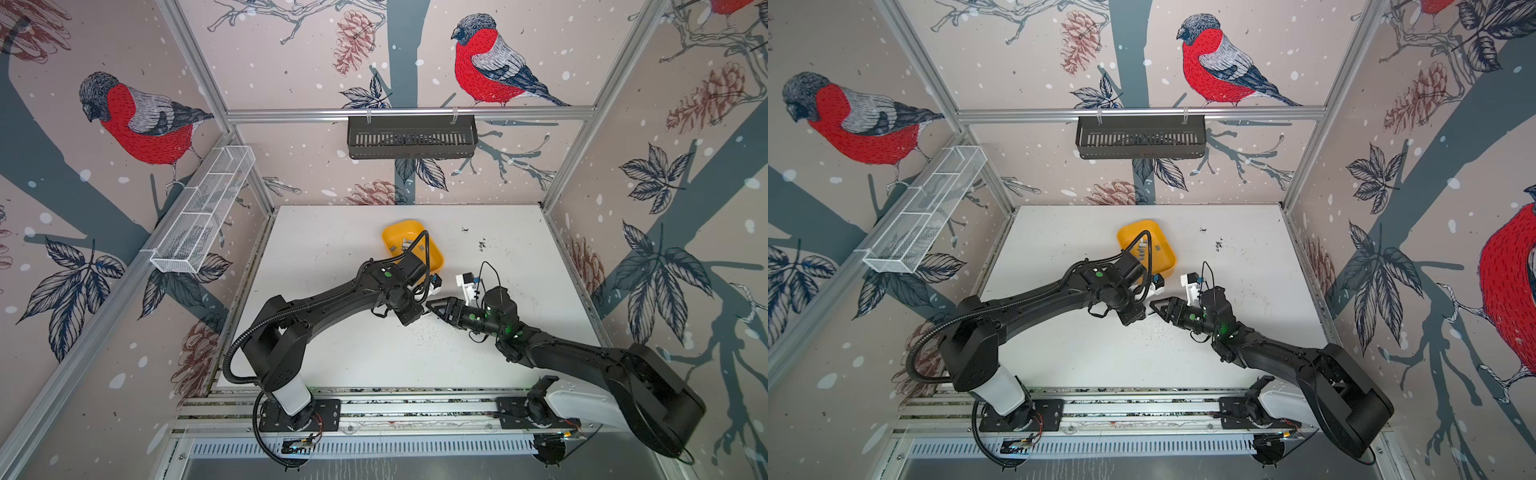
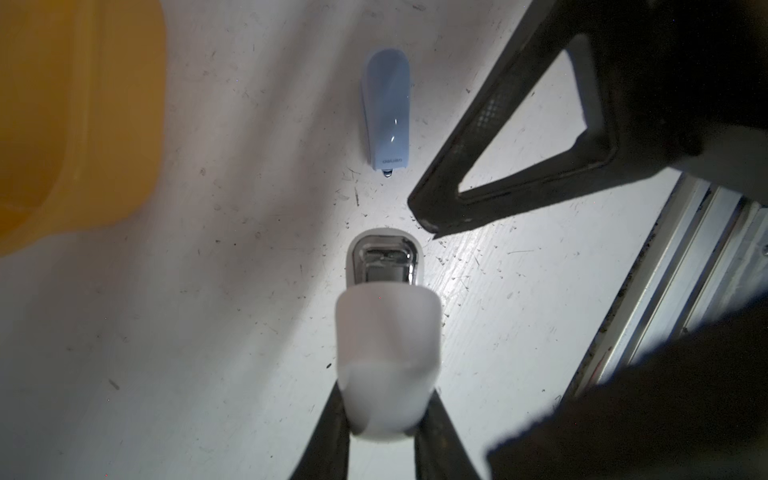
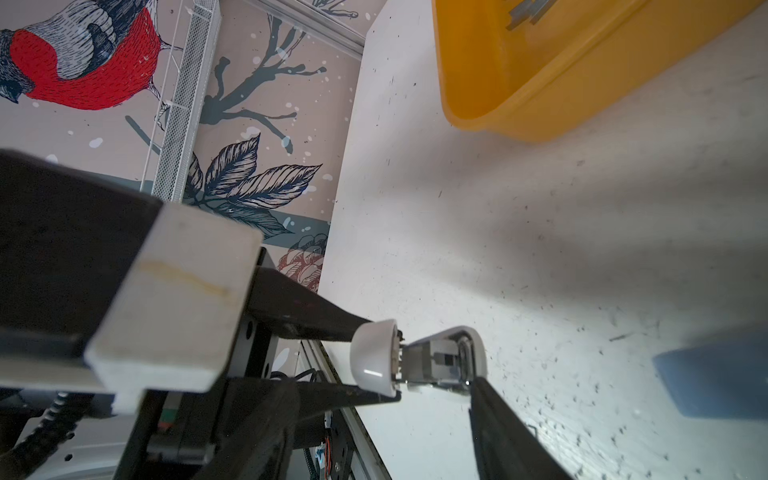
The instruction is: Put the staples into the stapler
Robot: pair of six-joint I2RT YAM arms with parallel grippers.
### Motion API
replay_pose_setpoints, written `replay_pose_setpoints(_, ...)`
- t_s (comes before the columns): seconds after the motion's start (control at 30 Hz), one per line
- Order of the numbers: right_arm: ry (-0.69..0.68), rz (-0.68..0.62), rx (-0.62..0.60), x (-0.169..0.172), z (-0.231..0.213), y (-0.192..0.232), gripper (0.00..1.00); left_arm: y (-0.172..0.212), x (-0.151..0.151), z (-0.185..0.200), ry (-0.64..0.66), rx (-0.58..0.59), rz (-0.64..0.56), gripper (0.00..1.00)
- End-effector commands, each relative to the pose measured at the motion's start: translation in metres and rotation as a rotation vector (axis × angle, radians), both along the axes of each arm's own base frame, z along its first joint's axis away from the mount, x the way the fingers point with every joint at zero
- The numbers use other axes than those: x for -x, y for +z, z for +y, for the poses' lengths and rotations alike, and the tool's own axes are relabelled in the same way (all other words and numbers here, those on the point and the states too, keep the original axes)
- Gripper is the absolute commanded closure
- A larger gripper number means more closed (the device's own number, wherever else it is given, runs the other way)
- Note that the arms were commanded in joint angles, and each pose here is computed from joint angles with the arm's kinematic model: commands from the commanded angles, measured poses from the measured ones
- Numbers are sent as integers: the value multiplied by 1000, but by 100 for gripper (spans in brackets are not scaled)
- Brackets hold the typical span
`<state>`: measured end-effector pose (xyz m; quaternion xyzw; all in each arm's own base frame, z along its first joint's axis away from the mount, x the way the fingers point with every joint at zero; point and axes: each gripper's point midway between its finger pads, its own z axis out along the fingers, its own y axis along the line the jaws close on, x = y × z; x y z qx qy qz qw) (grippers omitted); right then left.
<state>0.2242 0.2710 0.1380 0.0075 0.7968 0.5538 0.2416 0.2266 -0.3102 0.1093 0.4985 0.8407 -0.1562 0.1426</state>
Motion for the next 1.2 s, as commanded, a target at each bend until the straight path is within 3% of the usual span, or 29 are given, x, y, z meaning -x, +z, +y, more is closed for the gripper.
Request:
replay_pose_setpoints(0.0, -7, -5, -10, -2, 2, 4, 31, 3, 3, -1, -8, -1, 6, 94)
replay_pose_setpoints(0.23, 1, -6, -29, 0, 4, 4, 20, 8, 6, -7, -5, 36, 13, 95)
replay_pose_setpoints(0.43, 14, -6, -49, 2, 7, 6, 21, 17, 11, -13, -15, 79, 18, 95)
replay_pose_setpoints(0.7, 20, -17, -56, 2, 9, 10, 39, 11, 15, -13, -14, 55, 26, 96)
replay_pose_setpoints(1.17, -23, -18, 49, -1, 4, -2, 57, 4, 20, -12, -28, -12, 33, 97)
